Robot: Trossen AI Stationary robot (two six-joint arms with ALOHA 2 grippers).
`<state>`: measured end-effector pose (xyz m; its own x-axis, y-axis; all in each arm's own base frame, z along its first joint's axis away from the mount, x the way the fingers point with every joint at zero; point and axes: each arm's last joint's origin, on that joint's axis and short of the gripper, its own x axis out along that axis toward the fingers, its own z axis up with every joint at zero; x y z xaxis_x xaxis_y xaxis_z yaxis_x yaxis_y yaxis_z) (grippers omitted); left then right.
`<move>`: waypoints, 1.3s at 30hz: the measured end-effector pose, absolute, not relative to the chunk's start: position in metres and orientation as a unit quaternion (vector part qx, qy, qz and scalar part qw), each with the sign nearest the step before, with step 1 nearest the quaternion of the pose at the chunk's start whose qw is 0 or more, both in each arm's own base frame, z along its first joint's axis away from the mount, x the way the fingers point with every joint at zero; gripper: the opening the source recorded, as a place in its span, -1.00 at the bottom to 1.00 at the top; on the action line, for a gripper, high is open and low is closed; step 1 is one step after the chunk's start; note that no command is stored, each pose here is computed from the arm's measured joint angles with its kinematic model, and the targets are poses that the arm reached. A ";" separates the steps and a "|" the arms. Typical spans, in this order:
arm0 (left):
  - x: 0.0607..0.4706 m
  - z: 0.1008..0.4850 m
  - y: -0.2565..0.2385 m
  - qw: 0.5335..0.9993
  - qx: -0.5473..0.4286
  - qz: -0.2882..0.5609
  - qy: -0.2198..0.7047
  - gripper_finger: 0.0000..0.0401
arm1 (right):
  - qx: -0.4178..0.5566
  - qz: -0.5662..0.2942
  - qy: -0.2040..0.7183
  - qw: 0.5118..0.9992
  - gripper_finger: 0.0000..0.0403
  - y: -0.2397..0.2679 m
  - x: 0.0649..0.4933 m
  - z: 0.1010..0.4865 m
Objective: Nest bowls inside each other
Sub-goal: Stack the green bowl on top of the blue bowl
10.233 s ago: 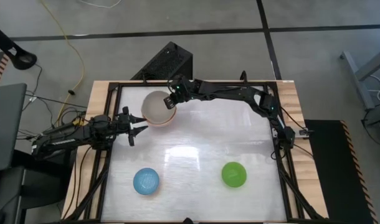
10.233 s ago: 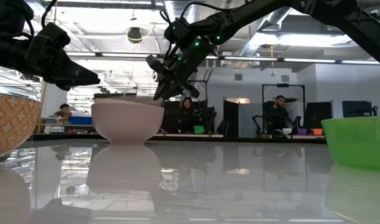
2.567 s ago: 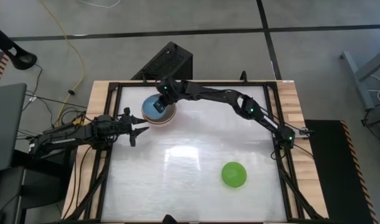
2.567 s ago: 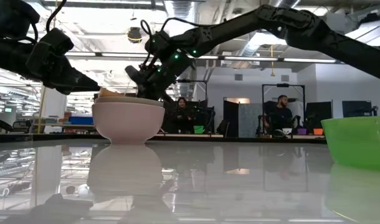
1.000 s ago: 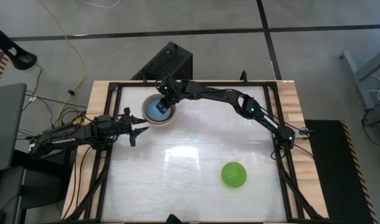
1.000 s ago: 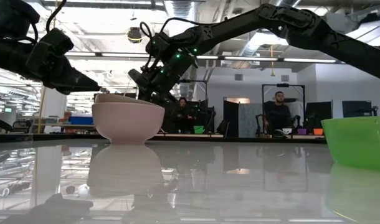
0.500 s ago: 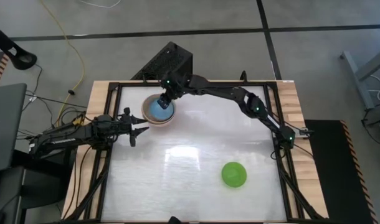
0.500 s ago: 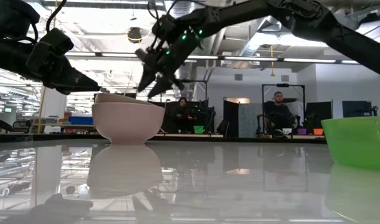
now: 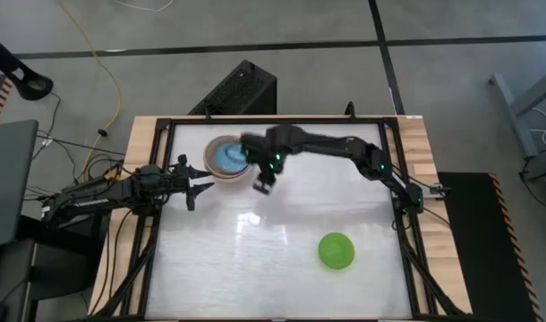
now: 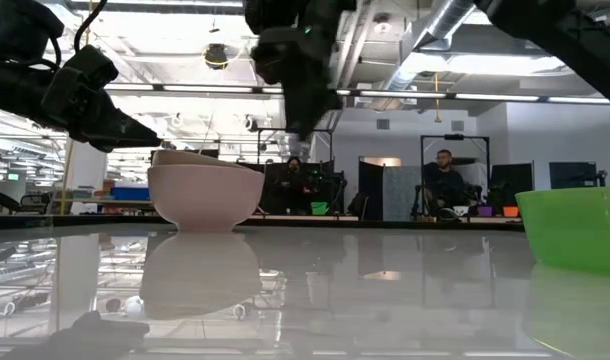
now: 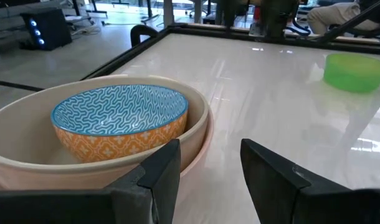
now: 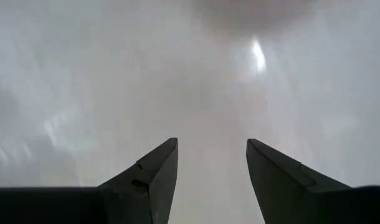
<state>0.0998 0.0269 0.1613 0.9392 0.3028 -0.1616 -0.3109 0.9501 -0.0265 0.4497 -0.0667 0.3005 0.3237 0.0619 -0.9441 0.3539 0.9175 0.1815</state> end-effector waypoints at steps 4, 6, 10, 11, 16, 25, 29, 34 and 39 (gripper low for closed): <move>0.100 0.161 0.027 0.984 -0.026 0.156 0.078 -0.21 | 0.143 -0.065 0.656 0.738 0.03 -0.022 0.436 0.296; 0.100 0.161 0.027 0.984 -0.026 0.156 0.078 -0.21 | 0.126 -0.058 0.669 0.730 0.03 0.000 0.436 0.294; 0.100 0.161 0.027 0.984 -0.026 0.156 0.078 -0.21 | 0.106 -0.026 0.677 0.728 0.03 0.044 0.434 0.292; 0.100 0.161 0.027 0.984 -0.026 0.156 0.078 -0.21 | 0.096 -0.017 0.679 0.728 0.03 0.056 0.432 0.292; 0.100 0.161 0.027 0.984 -0.026 0.156 0.078 -0.21 | 0.057 0.003 0.681 0.730 0.02 0.108 0.422 0.292; 0.100 0.161 0.027 0.984 -0.026 0.156 0.078 -0.21 | 0.031 -0.022 0.667 0.745 -0.02 0.144 0.407 0.300; 0.100 0.161 0.027 0.984 -0.026 0.156 0.078 -0.21 | 0.034 -0.047 0.677 0.734 -0.02 0.152 0.386 0.301; 0.100 0.161 0.027 0.984 -0.026 0.156 0.078 -0.21 | 0.060 -0.130 0.701 0.699 -0.02 0.145 0.339 0.294; 0.100 0.161 0.027 0.984 -0.026 0.156 0.078 -0.21 | 0.129 -0.196 0.686 0.689 -0.02 0.133 0.290 0.274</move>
<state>0.0997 0.0269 0.1613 0.9389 0.3039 -0.1616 -0.3120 0.9497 -0.0262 0.2904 0.1330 0.2743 -0.0183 -0.0927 -0.9955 0.4480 0.8894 -0.0911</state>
